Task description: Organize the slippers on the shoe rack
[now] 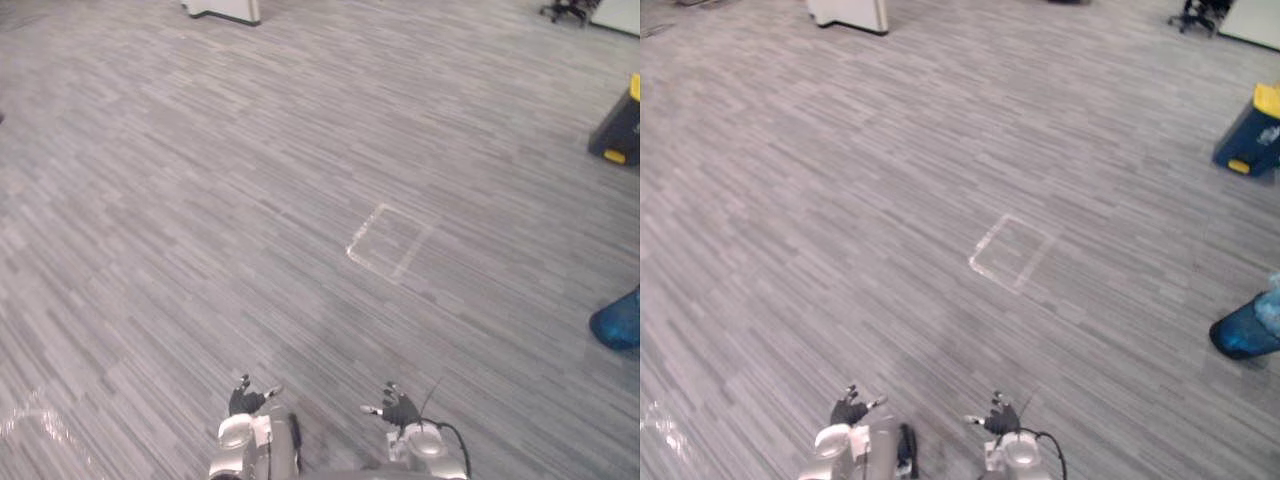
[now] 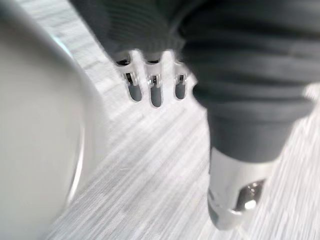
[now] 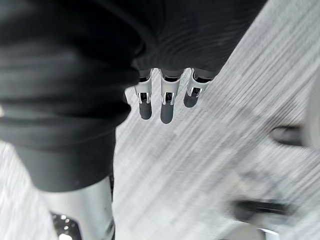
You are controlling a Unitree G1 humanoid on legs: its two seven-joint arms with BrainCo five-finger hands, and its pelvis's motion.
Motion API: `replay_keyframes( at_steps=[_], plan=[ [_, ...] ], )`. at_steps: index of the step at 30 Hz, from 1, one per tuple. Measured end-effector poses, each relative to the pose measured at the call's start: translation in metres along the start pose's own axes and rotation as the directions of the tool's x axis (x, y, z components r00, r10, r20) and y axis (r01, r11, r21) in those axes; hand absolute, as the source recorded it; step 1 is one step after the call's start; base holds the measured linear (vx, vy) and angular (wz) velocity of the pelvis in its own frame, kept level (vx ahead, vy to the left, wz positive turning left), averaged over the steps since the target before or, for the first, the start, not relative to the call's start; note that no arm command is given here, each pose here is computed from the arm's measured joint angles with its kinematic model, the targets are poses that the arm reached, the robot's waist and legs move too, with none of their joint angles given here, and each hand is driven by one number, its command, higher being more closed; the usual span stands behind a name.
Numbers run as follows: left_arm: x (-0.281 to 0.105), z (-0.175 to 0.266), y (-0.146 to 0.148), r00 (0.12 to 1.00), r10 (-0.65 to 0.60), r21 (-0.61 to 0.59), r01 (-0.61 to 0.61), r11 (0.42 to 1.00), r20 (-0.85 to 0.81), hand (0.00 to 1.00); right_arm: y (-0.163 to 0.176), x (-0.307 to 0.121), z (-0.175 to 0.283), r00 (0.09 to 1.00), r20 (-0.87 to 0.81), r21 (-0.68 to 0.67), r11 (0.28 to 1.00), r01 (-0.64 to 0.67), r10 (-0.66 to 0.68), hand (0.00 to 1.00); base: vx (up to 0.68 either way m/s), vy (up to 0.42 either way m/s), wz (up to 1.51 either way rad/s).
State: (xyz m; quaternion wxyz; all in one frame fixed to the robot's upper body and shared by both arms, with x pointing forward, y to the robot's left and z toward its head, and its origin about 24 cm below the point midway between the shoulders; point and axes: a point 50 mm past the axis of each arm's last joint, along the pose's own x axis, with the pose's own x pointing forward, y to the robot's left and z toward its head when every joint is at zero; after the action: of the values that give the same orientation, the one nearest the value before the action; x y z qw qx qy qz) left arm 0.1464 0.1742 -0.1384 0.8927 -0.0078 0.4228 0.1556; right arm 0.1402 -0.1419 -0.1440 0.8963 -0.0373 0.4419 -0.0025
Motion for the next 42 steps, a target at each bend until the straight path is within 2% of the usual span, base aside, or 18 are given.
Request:
replay_keyframes(
  at_steps=[5,8,16,19,24,32,35,39,42],
  plan=[
    [0.004,-0.001,0.016,0.999,0.025,0.051,-0.024,0.998,-0.020,0.00,0.009,0.000,0.003,1.000,0.007,0.019,1.000,-0.019,0.019,0.00,0.56,0.285,-0.54],
    [0.002,-0.012,0.012,0.998,0.004,0.097,0.002,0.995,-0.060,0.00,0.007,0.003,0.006,1.000,0.014,0.008,1.000,-0.016,0.016,0.00,0.48,0.189,-0.37],
    [0.002,-0.016,0.005,0.996,-0.031,0.125,0.041,0.991,-0.084,0.00,0.002,0.009,0.023,0.999,0.047,-0.003,1.000,-0.013,0.013,0.00,0.48,0.024,-0.36],
    [0.000,-0.018,-0.002,0.995,-0.054,0.113,0.064,0.992,-0.087,0.00,-0.006,0.009,0.023,0.999,0.047,0.018,1.000,0.009,-0.010,0.00,0.53,-0.145,0.03],
    [-0.001,-0.006,-0.003,0.999,-0.025,0.002,0.025,1.000,-0.030,0.00,-0.003,0.006,0.019,0.999,0.042,-0.003,1.000,-0.003,0.003,0.00,0.56,-0.136,-0.35],
    [-0.001,0.004,0.001,1.000,-0.017,0.000,0.017,1.000,0.025,0.00,0.000,0.005,0.011,1.000,0.006,0.012,1.000,0.013,-0.013,0.00,0.50,0.066,-1.11],
    [-0.003,-0.001,-0.007,0.999,-0.042,0.018,0.042,0.999,0.010,0.00,-0.006,0.003,0.000,0.999,-0.025,-0.001,1.000,0.024,-0.024,0.00,0.52,0.351,-1.00],
    [0.000,0.002,0.002,0.999,-0.032,0.055,0.031,0.998,0.016,0.00,0.000,0.001,-0.006,0.999,-0.044,0.019,1.000,0.012,-0.012,0.00,0.60,0.357,-0.59],
    [0.001,-0.005,0.000,0.999,-0.037,0.065,0.039,0.997,-0.028,0.00,0.001,0.001,0.001,1.000,-0.002,0.006,1.000,0.010,-0.010,0.00,0.35,0.226,-0.69]
  ],
)
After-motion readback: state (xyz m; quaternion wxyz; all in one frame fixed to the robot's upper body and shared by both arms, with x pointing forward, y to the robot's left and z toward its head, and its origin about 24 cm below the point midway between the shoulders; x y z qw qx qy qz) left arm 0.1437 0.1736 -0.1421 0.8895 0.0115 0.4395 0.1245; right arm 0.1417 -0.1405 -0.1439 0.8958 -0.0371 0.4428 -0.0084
